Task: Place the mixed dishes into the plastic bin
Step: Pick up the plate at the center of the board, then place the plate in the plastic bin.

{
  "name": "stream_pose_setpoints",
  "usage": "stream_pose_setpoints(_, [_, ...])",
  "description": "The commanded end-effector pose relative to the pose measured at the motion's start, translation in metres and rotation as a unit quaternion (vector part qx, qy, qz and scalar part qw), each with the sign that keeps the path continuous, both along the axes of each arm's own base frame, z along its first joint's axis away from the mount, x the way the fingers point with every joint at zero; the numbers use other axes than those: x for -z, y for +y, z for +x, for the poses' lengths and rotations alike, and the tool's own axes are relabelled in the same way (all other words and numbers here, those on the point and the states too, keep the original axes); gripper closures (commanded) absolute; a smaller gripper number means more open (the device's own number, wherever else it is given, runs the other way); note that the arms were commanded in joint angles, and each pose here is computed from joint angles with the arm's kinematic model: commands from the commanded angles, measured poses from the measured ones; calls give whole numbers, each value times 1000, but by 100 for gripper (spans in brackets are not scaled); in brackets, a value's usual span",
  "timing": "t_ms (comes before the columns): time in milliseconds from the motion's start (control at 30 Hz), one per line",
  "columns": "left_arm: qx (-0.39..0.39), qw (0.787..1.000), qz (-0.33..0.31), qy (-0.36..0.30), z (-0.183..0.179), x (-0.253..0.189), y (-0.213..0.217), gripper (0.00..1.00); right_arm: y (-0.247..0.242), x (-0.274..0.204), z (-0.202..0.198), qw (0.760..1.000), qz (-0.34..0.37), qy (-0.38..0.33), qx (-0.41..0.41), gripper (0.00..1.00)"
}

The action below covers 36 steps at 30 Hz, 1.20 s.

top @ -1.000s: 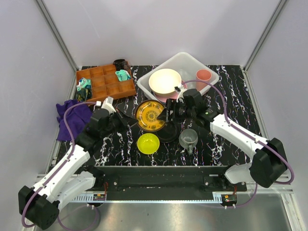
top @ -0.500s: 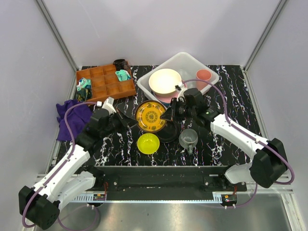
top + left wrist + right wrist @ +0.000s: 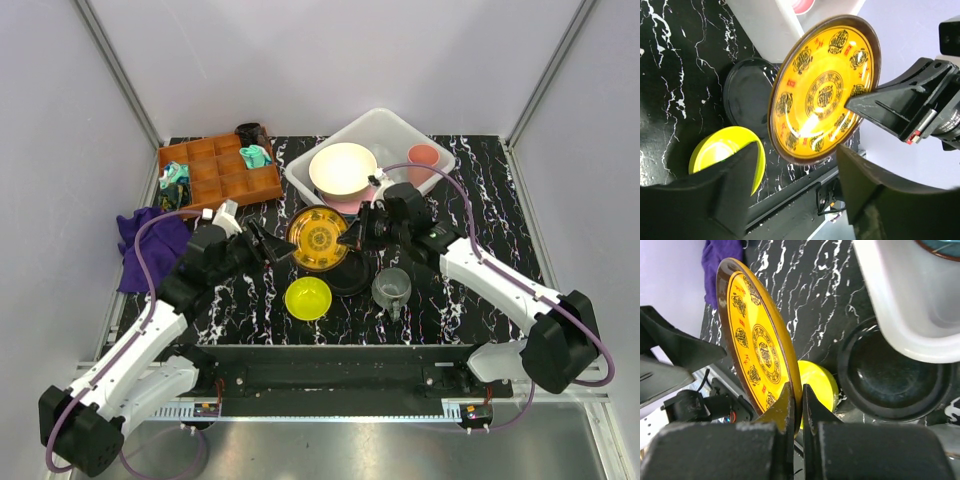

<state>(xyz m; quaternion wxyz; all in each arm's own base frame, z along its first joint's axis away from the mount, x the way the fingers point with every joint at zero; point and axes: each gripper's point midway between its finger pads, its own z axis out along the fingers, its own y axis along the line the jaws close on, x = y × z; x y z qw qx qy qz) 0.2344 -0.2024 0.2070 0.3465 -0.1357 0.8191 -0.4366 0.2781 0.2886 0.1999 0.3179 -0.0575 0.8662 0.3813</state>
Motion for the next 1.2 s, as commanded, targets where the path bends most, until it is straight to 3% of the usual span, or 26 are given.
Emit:
stream_pose_setpoints(0, [8,999,-17,-45,1,-32,-3,27,-11,-47,28,997,23,-59,45,100])
stream_pose_setpoints(333, [-2,1000,-8,-28,-7,-18,5,24,-69,-56,107,982,6,-69,174,100])
stream_pose_setpoints(667, [2,1000,-11,-27,-12,-14,5,23,-68,-65,197,971,-38,-109,208,100])
stream_pose_setpoints(767, [2,1000,-8,-25,-11,-12,5,23,-63,-46,222,972,-54,-98,207,100])
stream_pose_setpoints(1167, [10,1000,-6,-18,-7,-2,0,23,-62,0,253,971,-100,-73,207,100])
